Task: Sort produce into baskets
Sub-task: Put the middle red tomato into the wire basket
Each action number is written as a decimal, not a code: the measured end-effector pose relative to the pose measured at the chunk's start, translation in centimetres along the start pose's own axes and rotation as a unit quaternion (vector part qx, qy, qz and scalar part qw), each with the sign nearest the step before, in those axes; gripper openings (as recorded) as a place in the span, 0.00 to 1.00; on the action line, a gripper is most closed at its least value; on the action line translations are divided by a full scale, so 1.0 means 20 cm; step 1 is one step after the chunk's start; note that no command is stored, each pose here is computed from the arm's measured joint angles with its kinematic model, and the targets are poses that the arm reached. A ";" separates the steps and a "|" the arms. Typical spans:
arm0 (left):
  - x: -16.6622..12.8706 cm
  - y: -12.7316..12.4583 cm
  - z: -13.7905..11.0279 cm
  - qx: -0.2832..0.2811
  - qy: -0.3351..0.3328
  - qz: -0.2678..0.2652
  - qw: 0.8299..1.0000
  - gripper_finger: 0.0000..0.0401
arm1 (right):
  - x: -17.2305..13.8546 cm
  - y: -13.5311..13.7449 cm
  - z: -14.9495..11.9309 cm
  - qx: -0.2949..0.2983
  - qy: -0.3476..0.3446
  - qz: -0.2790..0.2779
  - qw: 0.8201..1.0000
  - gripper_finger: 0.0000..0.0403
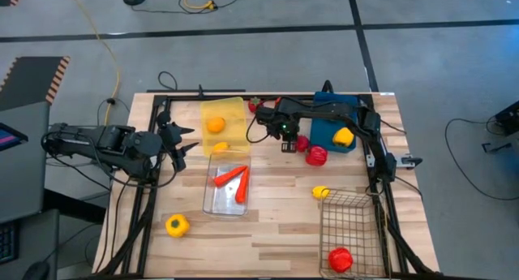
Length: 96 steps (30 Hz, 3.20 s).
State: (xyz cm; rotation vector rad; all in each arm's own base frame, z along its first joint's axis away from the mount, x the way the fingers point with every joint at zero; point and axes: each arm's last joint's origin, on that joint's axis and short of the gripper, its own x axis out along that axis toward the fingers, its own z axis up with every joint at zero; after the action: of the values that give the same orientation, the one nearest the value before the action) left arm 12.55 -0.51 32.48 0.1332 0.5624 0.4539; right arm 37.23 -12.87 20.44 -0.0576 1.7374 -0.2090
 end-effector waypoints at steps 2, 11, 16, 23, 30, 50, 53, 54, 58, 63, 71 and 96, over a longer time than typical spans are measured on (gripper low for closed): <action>0.00 0.00 0.00 0.000 0.000 0.000 1.000 0.48 | 0.00 0.01 0.00 -0.001 -0.001 -0.002 1.000 0.29; 0.00 0.00 0.00 0.000 0.000 0.000 1.000 0.48 | -0.01 0.02 0.00 0.024 -0.001 -0.009 1.000 0.29; 0.00 0.00 0.00 0.000 0.000 0.000 1.000 0.48 | -0.01 -0.01 0.00 0.076 0.002 -0.030 0.997 0.29; 0.00 0.00 0.00 0.001 0.000 0.000 1.000 0.48 | 0.00 -0.02 -0.01 0.051 0.006 -0.029 0.998 0.34; 0.00 0.00 0.00 0.001 0.001 0.000 1.000 0.48 | -0.01 -0.02 -0.02 0.035 0.018 -0.027 0.999 0.54; 0.00 0.00 0.00 0.001 0.001 0.000 1.000 0.48 | -0.01 -0.01 -0.04 -0.025 0.043 -0.021 0.999 0.93; 0.00 0.00 0.00 0.001 0.001 0.000 1.000 0.48 | -0.01 -0.01 -0.04 -0.021 0.044 -0.023 0.999 0.96; 0.00 0.00 0.00 0.001 0.001 0.000 1.000 0.48 | -0.01 -0.01 -0.04 -0.018 0.045 -0.030 0.998 0.97; 0.00 0.00 0.00 0.001 0.001 0.000 1.000 0.48 | -0.01 -0.02 -0.05 -0.009 0.051 -0.060 0.997 0.99; 0.00 0.00 0.00 0.001 0.001 0.000 1.000 0.48 | -0.05 -0.02 -0.05 0.008 0.053 -0.060 0.997 0.99; 0.00 0.00 0.00 0.000 0.001 0.000 1.000 0.48 | -0.23 0.02 -0.04 0.061 0.020 -0.057 0.996 0.98; 0.00 0.00 0.00 -0.001 0.001 -0.005 1.000 0.48 | -0.09 0.24 -0.04 0.092 0.081 0.026 0.992 0.98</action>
State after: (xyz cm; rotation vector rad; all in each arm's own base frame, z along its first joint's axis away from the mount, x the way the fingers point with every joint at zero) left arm 12.55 -0.53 32.45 0.1279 0.5653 0.4453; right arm 37.08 -7.78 21.59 0.1421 1.8703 -0.3420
